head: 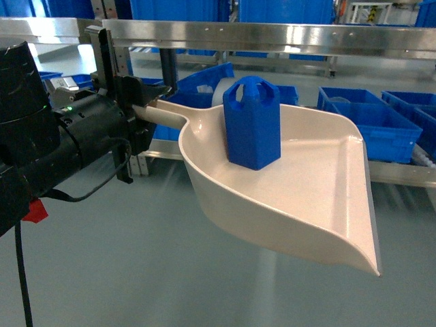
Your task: Place part in tray to right shelf
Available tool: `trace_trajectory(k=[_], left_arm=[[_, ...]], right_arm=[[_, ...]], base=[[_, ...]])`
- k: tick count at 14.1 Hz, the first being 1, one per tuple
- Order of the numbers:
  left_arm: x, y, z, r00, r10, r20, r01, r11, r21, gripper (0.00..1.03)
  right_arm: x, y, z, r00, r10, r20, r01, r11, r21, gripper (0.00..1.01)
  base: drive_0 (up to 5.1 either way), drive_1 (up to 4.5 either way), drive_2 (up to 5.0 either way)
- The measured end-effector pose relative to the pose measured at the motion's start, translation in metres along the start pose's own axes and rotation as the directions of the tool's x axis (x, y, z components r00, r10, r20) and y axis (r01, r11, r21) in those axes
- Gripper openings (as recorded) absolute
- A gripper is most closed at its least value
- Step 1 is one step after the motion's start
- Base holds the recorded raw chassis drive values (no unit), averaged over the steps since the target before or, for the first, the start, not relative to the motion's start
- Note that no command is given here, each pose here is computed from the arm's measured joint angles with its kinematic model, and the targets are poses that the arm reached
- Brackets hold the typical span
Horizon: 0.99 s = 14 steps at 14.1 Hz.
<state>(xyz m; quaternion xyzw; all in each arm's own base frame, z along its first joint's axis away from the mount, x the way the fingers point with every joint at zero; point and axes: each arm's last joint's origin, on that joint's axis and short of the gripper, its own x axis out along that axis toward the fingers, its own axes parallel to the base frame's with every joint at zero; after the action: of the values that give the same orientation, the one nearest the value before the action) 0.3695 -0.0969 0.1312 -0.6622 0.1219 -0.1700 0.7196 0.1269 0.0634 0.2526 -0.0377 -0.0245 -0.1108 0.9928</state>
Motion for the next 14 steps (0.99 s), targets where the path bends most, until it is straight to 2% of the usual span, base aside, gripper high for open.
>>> trace_trajectory(k=[14], left_arm=[[0.0001, -0.0001, -0.0007, 1.000, 0.000, -0.002, 0.000, 1.0000, 0.000, 0.12]], right_arm=[[0.0000, 0.0000, 0.0000, 1.000, 0.000, 0.000, 0.000, 1.0000, 0.000, 0.98]], base=[[-1.7, -1.66, -1.7]])
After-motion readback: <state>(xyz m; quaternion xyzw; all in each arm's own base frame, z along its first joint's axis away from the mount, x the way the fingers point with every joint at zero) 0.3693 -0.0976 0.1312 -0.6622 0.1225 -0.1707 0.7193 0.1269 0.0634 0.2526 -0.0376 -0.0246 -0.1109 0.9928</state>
